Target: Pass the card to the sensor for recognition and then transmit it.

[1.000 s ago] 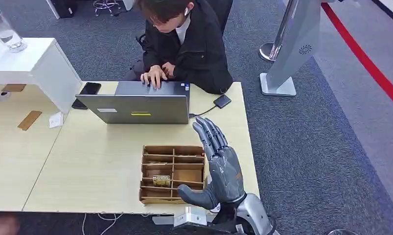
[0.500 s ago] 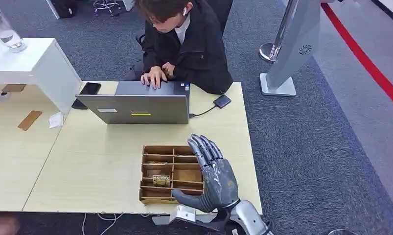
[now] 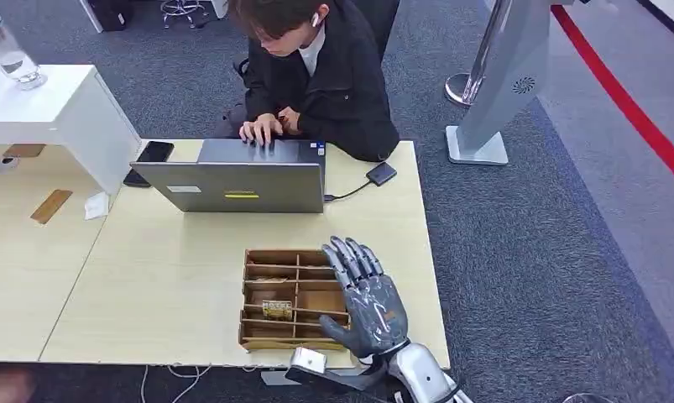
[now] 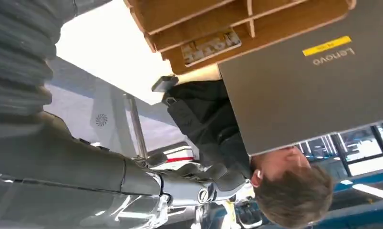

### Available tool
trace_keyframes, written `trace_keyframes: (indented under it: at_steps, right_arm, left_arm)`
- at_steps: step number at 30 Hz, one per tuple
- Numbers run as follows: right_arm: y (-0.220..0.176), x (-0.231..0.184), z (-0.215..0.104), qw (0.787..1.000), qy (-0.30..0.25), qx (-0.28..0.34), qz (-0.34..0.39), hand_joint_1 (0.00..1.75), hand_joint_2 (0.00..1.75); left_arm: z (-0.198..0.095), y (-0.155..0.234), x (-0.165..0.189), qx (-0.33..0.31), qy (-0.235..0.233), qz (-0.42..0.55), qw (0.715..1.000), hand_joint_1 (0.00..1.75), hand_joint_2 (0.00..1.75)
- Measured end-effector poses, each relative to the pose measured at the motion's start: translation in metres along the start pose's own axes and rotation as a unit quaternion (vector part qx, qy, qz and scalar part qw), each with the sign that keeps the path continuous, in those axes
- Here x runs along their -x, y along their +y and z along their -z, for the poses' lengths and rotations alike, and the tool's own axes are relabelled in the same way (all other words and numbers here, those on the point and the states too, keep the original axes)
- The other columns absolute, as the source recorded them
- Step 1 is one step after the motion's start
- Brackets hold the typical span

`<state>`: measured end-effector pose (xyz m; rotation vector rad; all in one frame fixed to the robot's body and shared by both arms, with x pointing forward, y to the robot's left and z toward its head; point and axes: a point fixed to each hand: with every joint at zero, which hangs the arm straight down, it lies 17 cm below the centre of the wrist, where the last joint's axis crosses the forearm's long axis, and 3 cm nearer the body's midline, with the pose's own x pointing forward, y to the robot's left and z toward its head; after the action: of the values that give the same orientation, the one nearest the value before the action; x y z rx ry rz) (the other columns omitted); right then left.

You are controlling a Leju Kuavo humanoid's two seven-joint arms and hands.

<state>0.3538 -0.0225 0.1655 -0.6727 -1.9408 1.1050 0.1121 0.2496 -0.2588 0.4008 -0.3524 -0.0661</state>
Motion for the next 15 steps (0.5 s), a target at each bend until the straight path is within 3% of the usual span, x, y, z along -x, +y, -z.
trace_keyframes:
  at_steps: [15]
  right_arm:
    - [0.0074,0.0064,0.0038,0.999,-0.001,-0.014,-0.03,0.0,1.75]
  left_arm:
    - [-0.0003,-0.0023,-0.0004,0.006,-0.001,0.007,1.0,0.0,0.0]
